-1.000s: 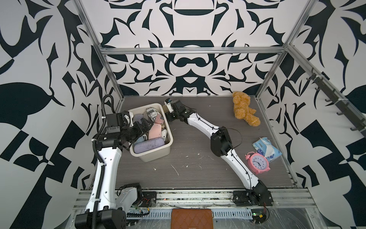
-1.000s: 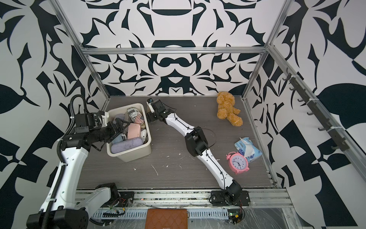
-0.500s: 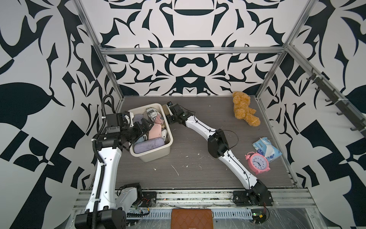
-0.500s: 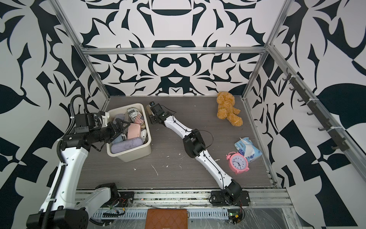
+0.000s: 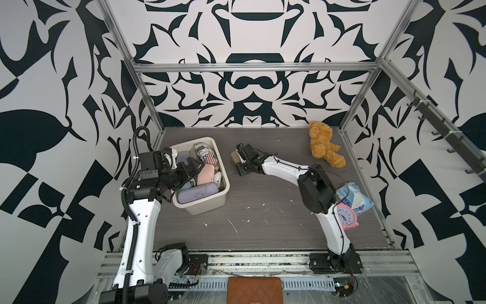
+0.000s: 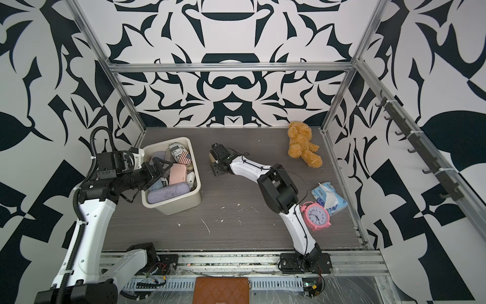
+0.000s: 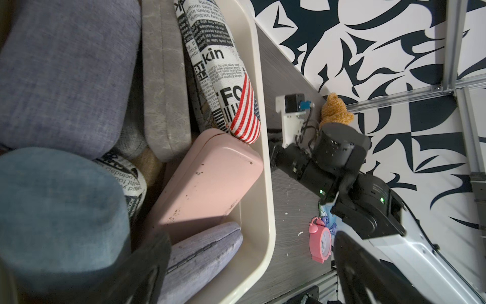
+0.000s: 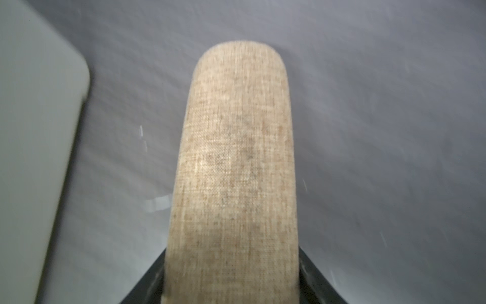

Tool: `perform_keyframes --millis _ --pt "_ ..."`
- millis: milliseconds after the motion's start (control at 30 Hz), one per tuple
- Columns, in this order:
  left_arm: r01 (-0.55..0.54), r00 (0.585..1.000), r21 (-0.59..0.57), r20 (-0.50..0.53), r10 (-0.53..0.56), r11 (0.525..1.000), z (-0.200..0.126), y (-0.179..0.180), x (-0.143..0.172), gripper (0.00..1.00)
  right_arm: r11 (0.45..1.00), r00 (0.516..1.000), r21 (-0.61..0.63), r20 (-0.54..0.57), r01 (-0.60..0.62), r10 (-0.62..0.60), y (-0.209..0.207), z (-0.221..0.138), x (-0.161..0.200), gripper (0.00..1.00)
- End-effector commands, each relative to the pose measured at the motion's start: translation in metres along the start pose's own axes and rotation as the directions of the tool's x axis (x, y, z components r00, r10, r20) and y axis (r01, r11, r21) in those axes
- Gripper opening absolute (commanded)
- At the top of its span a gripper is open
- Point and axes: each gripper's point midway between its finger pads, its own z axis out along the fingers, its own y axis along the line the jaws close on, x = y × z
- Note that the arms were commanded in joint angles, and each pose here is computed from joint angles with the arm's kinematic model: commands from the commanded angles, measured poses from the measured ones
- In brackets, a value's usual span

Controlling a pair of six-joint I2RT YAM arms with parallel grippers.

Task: Put the glasses cases into the storage boxes
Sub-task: Pick up the glasses case at the center of the board, then place the glasses case in the storage box.

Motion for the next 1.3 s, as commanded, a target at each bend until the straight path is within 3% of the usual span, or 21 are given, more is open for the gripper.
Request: perform_keyframes --millis 0,100,167,333,567,800,1100,1267 --pt "-0.047 0.998 0.076 0.053 0.043 0.996 -0.016 -0.026 -0.009 0.99 1.0 0.998 -0.003 -0.057 -0.017 0.016 0.003 -0.02 0.05 0.53" --pt "-0.065 0.995 0.084 0.082 0.058 0.994 -0.02 -0.031 -0.015 0.99 0.999 0.995 0.042 -0.1 0.018 -0.013 -0.003 -0.038 0.087 0.53" --pt "-0.066 0.995 0.088 0.082 0.059 0.994 -0.02 -0.032 -0.016 0.99 0.999 0.997 0.052 -0.071 0.015 -0.011 -0.004 -0.055 0.088 0.52" --pt "-0.056 0.996 0.104 0.075 0.048 0.993 -0.018 -0.034 -0.017 0.99 0.997 0.995 0.08 0.102 -0.009 0.001 -0.008 -0.105 0.044 0.52" --pt "-0.074 0.992 0.084 0.106 0.065 0.994 -0.025 -0.034 -0.018 0.99 0.999 0.975 0.044 0.223 -0.026 0.015 -0.001 -0.146 0.008 0.51" --pt "-0.04 0.97 -0.112 0.234 0.065 0.993 -0.042 -0.01 -0.039 0.99 0.991 0.939 -0.105 0.342 0.085 -0.045 0.082 -0.207 -0.047 0.51" --pt "0.027 0.903 -0.246 0.422 0.082 0.969 -0.085 -0.001 -0.077 0.99 0.937 0.935 -0.28 0.336 0.211 -0.11 0.214 -0.18 -0.104 0.51" --pt "0.083 0.886 -0.268 0.461 0.052 0.96 -0.094 0.015 -0.081 0.99 0.917 0.942 -0.342 0.324 0.205 -0.09 0.248 -0.152 -0.119 0.55"
